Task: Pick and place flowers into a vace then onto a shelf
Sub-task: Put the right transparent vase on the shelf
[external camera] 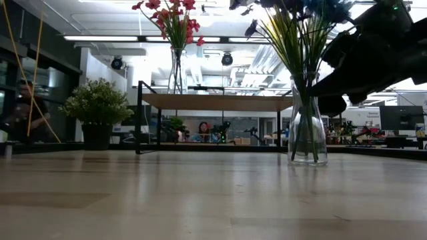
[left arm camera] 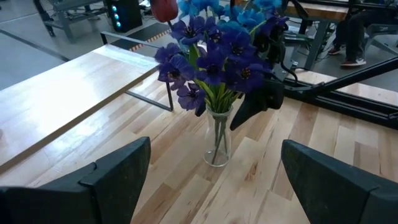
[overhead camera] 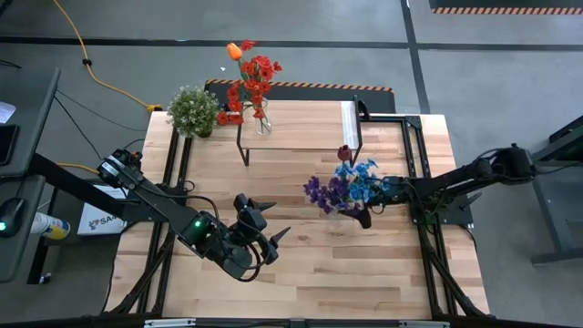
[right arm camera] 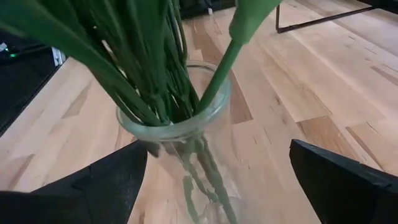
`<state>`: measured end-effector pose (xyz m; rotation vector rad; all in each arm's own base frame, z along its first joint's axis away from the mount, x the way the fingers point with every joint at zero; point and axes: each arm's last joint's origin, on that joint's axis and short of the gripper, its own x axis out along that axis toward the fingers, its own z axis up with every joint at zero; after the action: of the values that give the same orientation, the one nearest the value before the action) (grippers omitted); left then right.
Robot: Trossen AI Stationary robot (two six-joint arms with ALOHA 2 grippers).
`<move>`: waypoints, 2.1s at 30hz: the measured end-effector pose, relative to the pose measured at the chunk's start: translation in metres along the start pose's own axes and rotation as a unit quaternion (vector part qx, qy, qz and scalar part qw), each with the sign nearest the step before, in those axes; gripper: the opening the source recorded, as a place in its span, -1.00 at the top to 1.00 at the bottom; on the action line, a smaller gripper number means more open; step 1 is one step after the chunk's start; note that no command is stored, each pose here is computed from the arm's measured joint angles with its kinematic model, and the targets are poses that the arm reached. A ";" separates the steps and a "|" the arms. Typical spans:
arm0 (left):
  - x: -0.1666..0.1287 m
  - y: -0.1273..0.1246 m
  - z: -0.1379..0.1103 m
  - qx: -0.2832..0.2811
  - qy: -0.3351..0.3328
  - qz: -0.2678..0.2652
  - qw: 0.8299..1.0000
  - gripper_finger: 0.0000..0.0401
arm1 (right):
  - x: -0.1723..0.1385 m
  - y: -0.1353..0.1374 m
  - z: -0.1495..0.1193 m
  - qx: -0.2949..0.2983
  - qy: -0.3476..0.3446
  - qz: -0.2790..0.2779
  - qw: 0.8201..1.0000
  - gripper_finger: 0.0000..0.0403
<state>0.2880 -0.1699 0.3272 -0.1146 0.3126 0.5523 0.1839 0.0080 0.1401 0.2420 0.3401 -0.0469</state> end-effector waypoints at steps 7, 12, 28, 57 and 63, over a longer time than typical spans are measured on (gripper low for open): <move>0.000 0.000 0.000 0.000 0.000 0.000 1.000 -0.96 | 0.007 -0.001 -0.004 0.011 0.001 0.000 1.000 -0.90; 0.000 0.000 0.000 0.000 0.000 0.000 1.000 -0.96 | 0.007 -0.001 -0.003 0.012 -0.001 0.001 1.000 -0.90; 0.000 0.000 0.000 0.000 0.000 0.000 1.000 -0.96 | 0.006 0.001 0.002 0.027 -0.027 0.011 0.999 -0.90; 0.000 0.000 0.000 -0.003 -0.002 0.001 1.000 -0.96 | 0.006 0.001 0.003 0.023 -0.031 0.010 0.999 -0.50; 0.000 0.000 0.001 -0.003 -0.003 0.001 1.000 -0.96 | 0.006 0.002 0.004 0.018 -0.038 0.012 0.999 -0.35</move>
<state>0.2882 -0.1700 0.3277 -0.1192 0.3057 0.5565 0.1912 0.0086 0.1420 0.2787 0.2609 -0.0391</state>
